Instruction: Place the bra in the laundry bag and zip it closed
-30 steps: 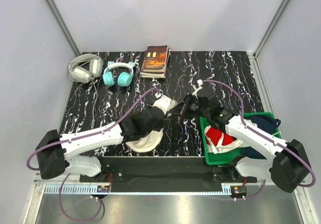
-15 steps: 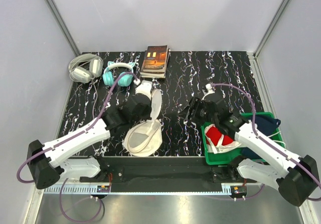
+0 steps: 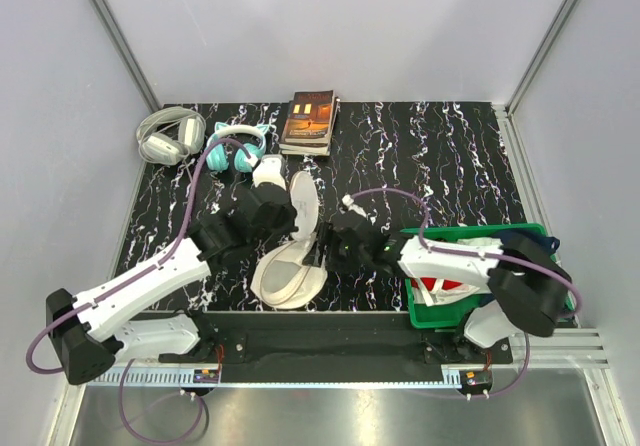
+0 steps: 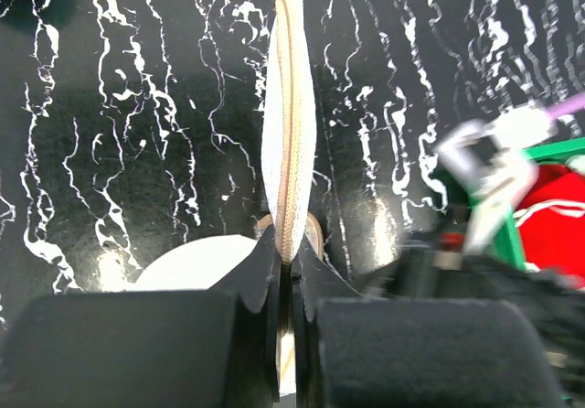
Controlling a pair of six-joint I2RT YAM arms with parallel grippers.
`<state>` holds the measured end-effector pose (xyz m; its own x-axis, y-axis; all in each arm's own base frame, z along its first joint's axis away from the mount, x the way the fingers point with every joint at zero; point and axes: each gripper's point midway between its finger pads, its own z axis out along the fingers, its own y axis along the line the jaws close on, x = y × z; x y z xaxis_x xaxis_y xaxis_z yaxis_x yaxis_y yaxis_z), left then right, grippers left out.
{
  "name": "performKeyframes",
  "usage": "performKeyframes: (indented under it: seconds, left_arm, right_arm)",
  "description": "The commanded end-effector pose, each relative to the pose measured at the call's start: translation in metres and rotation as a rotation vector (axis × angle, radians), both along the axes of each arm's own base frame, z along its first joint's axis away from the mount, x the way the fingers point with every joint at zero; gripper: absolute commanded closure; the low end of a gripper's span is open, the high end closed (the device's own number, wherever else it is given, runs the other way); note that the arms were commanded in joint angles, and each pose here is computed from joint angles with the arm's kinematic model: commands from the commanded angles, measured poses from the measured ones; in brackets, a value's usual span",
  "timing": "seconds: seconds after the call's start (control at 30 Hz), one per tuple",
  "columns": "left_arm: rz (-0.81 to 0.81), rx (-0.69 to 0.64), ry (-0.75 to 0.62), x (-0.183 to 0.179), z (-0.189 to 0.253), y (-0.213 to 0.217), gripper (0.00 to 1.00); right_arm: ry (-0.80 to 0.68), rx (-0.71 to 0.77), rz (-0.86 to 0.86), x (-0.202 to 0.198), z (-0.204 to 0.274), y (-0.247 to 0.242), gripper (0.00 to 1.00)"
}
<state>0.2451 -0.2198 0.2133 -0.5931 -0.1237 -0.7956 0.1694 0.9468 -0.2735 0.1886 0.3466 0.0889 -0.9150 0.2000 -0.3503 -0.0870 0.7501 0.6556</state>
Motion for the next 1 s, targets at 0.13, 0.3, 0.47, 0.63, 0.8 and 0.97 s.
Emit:
performKeyframes:
  seconds: [0.13, 0.3, 0.47, 0.63, 0.8, 0.97]
  left_arm:
    - [0.041, -0.116, -0.066, 0.004, 0.034, 0.001, 1.0]
    - [0.066, -0.065, -0.072, 0.014, 0.031, 0.024, 1.0]
    - [0.101, -0.106, 0.02, 0.026, 0.008, 0.066, 0.98]
    - [0.094, -0.182, 0.1, 0.021, -0.022, 0.075, 0.92]
    - [0.112, -0.29, 0.154, 0.022, -0.043, 0.079, 0.9]
    - [0.176, -0.371, 0.214, 0.019, -0.063, 0.086, 0.84]
  right_arm:
    - [0.014, 0.156, -0.017, 0.008, 0.004, 0.057, 0.53]
    - [0.002, 0.096, 0.024, 0.0, -0.004, 0.043, 0.95]
    - [-0.058, -0.163, 0.118, 0.002, -0.005, -0.031, 1.0]
    - [-0.11, -0.122, 0.195, 0.01, 0.018, -0.068, 1.0]
    - [-0.137, -0.131, 0.329, 0.022, 0.029, -0.051, 0.99]
    - [-0.175, -0.173, 0.394, 0.053, 0.036, -0.029, 0.97]
